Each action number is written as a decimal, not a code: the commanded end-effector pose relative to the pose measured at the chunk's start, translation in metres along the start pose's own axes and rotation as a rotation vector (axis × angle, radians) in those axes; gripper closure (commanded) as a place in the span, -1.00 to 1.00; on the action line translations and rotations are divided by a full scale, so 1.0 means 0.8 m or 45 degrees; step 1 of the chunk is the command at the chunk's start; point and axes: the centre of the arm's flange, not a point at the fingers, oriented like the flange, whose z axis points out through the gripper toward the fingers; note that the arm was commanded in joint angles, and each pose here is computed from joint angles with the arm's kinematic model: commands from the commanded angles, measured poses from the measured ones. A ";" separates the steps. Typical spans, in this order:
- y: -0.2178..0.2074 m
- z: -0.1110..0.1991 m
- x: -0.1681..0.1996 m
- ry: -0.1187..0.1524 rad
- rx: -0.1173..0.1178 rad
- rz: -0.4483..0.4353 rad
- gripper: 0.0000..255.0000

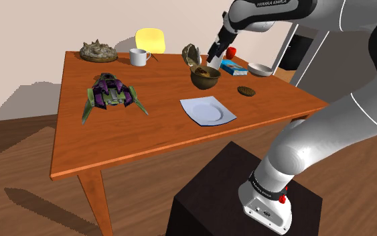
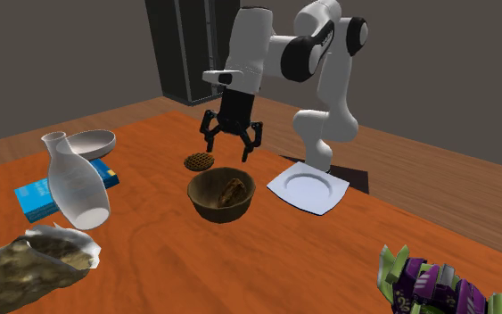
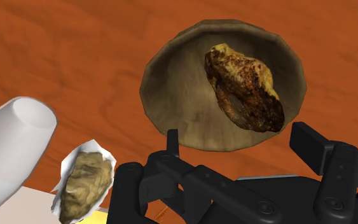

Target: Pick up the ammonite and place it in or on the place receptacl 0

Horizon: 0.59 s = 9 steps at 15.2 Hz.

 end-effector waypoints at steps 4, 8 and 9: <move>0.001 -0.041 -0.001 -0.001 0.001 0.000 -1.00; 0.001 -0.041 -0.001 -0.001 0.001 0.000 -1.00; 0.001 -0.041 -0.001 -0.001 0.001 0.000 -1.00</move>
